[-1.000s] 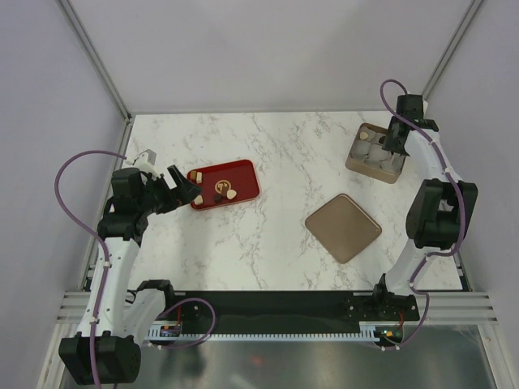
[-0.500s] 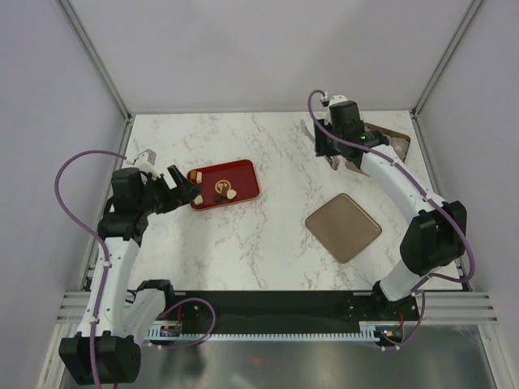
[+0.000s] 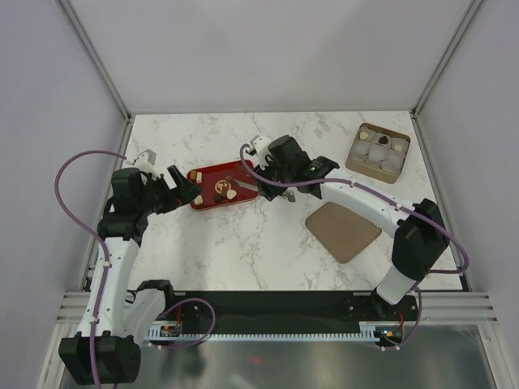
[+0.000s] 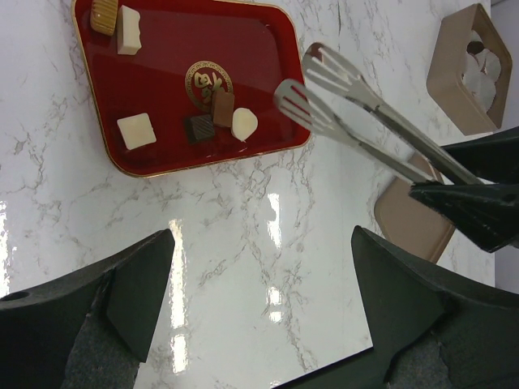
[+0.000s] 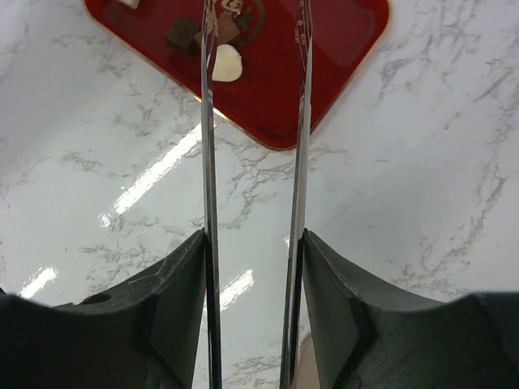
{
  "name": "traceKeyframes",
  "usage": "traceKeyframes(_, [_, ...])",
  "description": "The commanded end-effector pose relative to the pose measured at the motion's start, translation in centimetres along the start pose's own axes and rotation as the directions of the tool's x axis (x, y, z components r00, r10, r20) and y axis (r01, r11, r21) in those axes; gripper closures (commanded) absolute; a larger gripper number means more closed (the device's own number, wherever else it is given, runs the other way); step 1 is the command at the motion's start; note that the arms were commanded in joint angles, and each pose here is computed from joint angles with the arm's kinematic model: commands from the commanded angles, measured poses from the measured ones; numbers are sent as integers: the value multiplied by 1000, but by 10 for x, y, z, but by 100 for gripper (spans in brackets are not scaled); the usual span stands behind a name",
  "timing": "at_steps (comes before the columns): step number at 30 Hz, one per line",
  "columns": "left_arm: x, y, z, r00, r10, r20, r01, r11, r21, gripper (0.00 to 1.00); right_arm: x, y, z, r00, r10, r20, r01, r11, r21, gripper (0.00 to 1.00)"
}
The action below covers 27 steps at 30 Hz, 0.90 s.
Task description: Pack the chocolate
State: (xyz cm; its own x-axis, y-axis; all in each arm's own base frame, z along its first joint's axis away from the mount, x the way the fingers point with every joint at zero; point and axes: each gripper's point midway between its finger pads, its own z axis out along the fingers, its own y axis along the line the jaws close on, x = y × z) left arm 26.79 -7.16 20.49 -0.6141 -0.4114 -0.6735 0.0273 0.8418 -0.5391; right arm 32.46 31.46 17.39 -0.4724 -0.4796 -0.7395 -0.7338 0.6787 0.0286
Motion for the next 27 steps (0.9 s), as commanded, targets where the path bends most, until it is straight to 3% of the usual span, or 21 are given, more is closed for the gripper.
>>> traceKeyframes(1, [-11,-4,-2,998,47,37,-48,999,14,2,2,16,11,996,-92,-2,92,995,-46,44])
traceKeyframes(27, [-11,-4,-4,998,51,44,-52,999,13,2,46,22,57,979,-116,-165,110,993,-49,47])
